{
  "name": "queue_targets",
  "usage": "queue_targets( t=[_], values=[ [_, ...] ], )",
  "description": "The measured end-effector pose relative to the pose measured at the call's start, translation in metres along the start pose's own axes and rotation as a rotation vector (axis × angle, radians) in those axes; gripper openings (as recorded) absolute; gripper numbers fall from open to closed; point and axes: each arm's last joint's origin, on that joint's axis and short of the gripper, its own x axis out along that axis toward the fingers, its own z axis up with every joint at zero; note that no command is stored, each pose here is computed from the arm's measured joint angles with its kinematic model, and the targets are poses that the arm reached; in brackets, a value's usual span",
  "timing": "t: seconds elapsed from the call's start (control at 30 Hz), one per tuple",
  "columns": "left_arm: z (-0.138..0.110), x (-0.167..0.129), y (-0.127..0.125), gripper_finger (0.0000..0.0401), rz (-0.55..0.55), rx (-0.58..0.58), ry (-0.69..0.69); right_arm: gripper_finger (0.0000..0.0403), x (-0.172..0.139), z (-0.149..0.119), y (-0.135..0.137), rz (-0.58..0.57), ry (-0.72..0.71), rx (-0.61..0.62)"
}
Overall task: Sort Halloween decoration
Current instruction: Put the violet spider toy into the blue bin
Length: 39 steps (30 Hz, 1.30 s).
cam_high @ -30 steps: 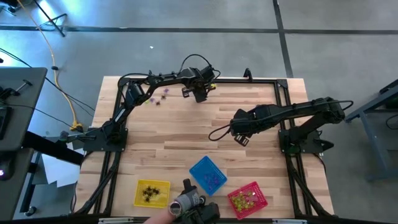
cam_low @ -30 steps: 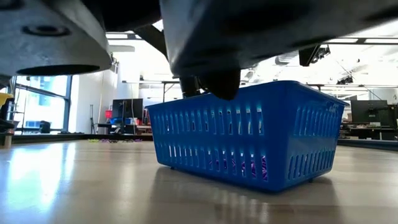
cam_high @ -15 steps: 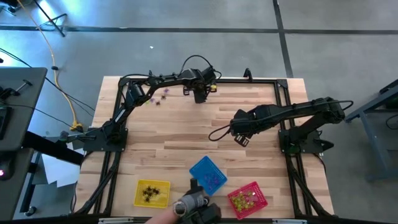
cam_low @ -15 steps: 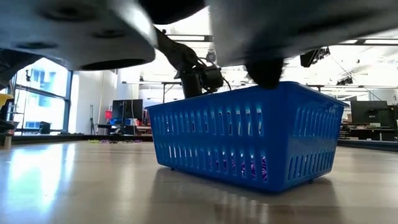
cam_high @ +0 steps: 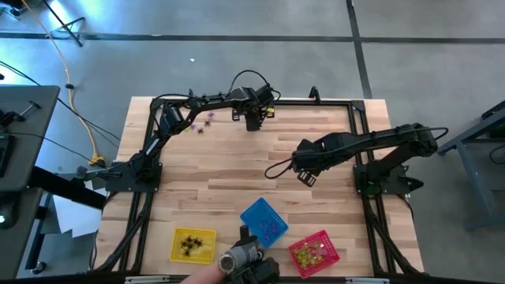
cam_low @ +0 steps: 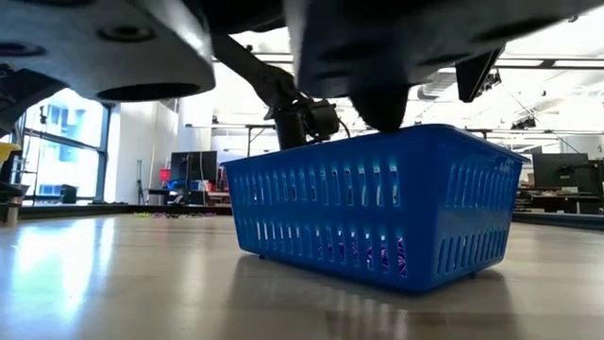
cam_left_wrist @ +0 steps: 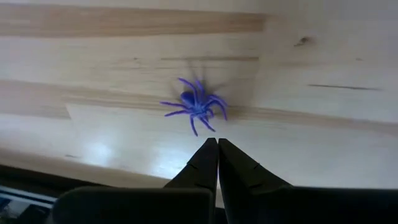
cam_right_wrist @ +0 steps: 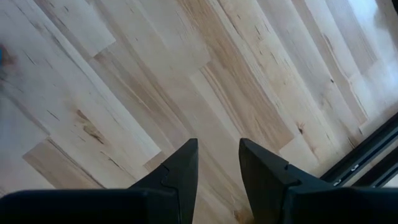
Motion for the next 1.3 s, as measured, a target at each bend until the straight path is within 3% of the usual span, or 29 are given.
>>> queue_targets(
  t=[0.23, 0.4, 0.6, 0.8, 1.0, 1.13, 1.3],
  values=[
    [0.000, 0.000, -0.002, 0.0000, -0.006, -0.076, -0.021, 0.0112, 0.000, 0.000, 0.000, 0.003, 0.002, 0.019],
    [-0.001, 0.001, -0.013, 0.0000, -0.100, -0.159, -0.050, 0.0112, 0.000, 0.000, 0.000, 0.003, 0.002, 0.026],
    [-0.001, 0.000, -0.022, 0.0000, -0.177, -0.380, -0.083, 0.0112, 0.000, 0.000, 0.000, 0.003, 0.002, 0.016],
    [0.005, -0.012, -0.024, 0.0000, -0.237, -0.688, -0.115, 0.0112, 0.000, 0.000, 0.000, 0.003, 0.003, 0.015],
    [0.010, -0.042, -0.020, 0.0000, -0.231, -0.949, -0.279, 0.0112, 0.000, 0.000, 0.000, 0.007, 0.007, 0.014],
    [0.010, -0.067, -0.017, 0.0000, -0.198, -1.058, -0.278, 0.0112, 0.000, -0.001, 0.001, 0.015, 0.012, 0.013],
    [0.013, -0.101, -0.026, 0.0000, -0.266, -1.170, -0.274, 0.0112, -0.001, -0.004, 0.005, 0.018, 0.010, -0.008]
  ],
)
